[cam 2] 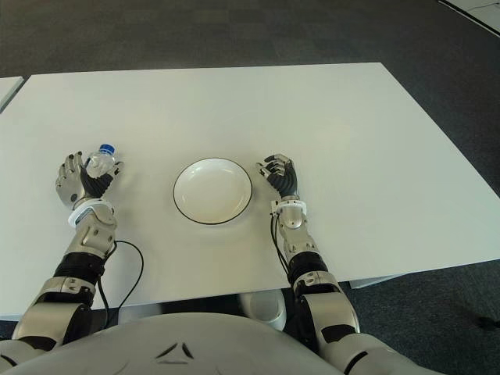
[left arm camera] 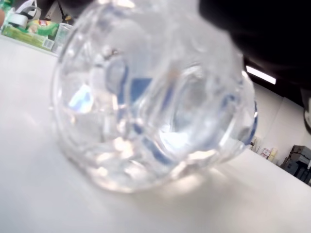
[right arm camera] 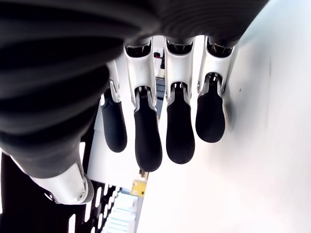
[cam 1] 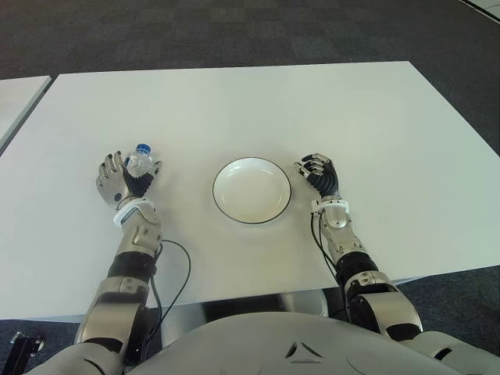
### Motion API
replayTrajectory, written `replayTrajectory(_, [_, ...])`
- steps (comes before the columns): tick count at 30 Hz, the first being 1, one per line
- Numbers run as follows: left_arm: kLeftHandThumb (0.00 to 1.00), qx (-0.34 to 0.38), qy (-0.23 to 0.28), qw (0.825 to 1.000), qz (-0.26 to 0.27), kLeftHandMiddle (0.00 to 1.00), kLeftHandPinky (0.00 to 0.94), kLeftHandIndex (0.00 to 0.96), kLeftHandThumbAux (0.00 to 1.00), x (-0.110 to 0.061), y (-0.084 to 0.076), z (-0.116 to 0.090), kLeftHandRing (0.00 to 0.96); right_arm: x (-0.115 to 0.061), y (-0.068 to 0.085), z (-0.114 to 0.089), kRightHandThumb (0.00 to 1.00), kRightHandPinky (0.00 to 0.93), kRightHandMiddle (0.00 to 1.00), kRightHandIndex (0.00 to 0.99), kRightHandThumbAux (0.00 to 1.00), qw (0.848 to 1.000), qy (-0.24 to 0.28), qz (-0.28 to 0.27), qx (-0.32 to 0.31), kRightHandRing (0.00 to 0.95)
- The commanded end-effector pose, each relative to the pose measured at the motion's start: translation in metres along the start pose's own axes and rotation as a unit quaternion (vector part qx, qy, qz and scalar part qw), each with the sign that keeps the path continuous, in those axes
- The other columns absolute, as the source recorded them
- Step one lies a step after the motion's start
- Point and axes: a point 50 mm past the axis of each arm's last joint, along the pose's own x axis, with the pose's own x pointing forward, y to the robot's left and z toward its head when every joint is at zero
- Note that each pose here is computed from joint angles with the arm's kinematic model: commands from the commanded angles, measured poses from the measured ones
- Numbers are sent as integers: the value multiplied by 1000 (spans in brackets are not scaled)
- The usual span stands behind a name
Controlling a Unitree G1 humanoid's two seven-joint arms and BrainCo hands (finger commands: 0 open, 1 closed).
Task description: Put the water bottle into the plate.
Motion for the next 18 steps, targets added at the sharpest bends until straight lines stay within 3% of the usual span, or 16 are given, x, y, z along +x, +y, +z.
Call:
replayTrajectory(1, [787, 0, 43, 997, -61, 332, 416, 345, 383, -22, -24, -25, 343, -5, 1, -10, 707, 648, 628, 433, 730, 1000, 25, -1, 3, 639])
replayTrajectory(3, [758, 12, 33, 998, -57, 458, 498, 399, 560, -22, -24, -26, 470, -5, 1, -10, 707, 646, 628, 433, 730, 1000, 27, -3, 3, 639])
replayTrajectory(6, [817, 32, 25, 998, -57, 493, 606, 399, 630, -22, -24, -26, 613, -5, 1, -10, 707, 646, 629, 433, 730, 1000, 29, -4, 3, 639])
replayTrajectory(10, [843, 72, 24, 995, -65, 526, 742, 399, 657, -21, -24, -26, 726, -5, 1, -10, 707, 648, 631, 433, 730, 1000, 29, -4, 3, 639])
replayTrajectory(18, [851, 70, 42, 994, -74, 531, 812, 397, 667, -20, -23, -25, 797, -5, 1, -10, 707, 643, 629, 434, 730, 1000, 29, -3, 2, 637])
